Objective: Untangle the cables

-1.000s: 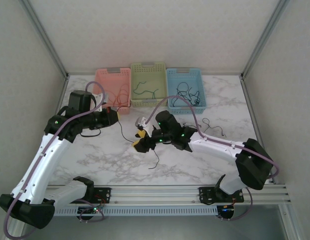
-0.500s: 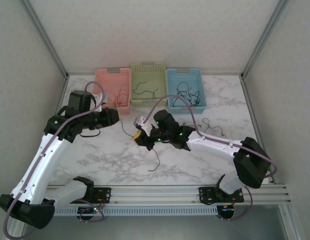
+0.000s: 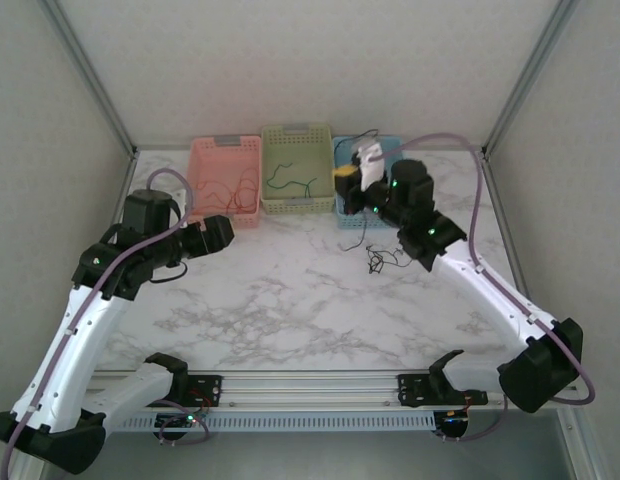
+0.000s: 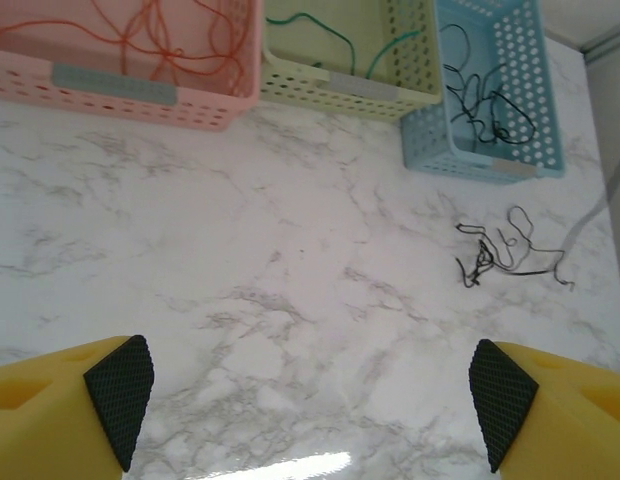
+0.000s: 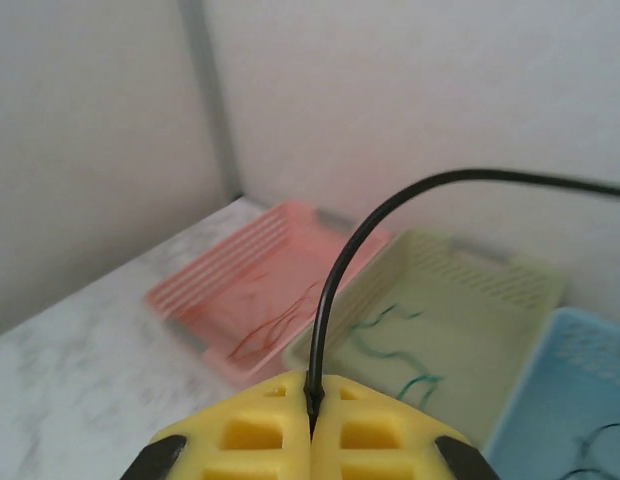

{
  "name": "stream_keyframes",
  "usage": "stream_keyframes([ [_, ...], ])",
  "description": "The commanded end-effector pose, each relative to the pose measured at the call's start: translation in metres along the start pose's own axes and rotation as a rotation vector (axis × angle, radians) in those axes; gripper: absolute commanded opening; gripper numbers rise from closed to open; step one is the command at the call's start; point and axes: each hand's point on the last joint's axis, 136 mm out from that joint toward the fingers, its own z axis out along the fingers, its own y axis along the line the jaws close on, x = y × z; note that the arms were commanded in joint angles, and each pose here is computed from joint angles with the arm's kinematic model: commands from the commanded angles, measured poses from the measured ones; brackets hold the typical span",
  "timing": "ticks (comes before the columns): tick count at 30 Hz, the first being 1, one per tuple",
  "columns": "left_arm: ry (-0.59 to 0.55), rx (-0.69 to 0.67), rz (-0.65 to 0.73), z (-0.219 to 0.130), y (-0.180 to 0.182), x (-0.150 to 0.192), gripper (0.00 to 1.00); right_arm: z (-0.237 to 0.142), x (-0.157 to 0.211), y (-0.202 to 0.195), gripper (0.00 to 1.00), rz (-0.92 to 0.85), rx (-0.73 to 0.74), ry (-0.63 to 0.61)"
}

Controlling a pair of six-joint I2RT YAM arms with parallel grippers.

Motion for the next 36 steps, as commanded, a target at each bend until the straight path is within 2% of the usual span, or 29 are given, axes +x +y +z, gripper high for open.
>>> stream_keyframes([
  [1,0.001,-0.087,0.026,-0.002,0.017,0.006,0.85,0.002,-0.033,-0.042,0.00,0.039,0.157,-0.038],
  [6,0.007,-0.097,0.028,-0.003,0.022,0.012,0.86,0.026,-0.057,-0.096,0.00,0.081,0.263,-0.074],
  [10,0.019,-0.093,0.028,0.001,0.022,0.014,0.86,0.068,-0.036,-0.144,0.00,0.120,0.353,-0.024],
  [15,0.028,-0.085,0.024,0.004,0.022,0.017,0.86,0.128,0.038,-0.198,0.00,0.217,0.420,0.121],
  [20,0.041,-0.081,0.015,0.007,0.022,0.020,0.86,0.168,0.138,-0.213,0.00,0.321,0.431,0.367],
  [22,0.047,-0.077,0.013,0.009,0.022,0.022,0.86,0.168,0.162,-0.214,0.04,0.377,0.452,0.440],
  [26,0.077,-0.068,0.008,0.018,0.022,0.028,0.86,0.155,0.165,-0.207,0.39,0.441,0.471,0.483],
  [27,0.085,-0.067,0.008,0.020,0.022,0.029,0.86,0.150,0.161,-0.205,0.44,0.443,0.473,0.490],
  [29,0.091,-0.063,0.008,0.023,0.021,0.029,0.86,0.134,0.145,-0.199,0.50,0.440,0.475,0.496],
  [32,0.092,-0.053,0.007,0.025,0.019,0.029,0.86,0.101,0.121,-0.186,0.53,0.443,0.489,0.501],
  [36,0.093,-0.027,0.007,0.026,0.014,0.028,0.86,0.039,0.123,-0.180,0.54,0.439,0.567,0.528],
])
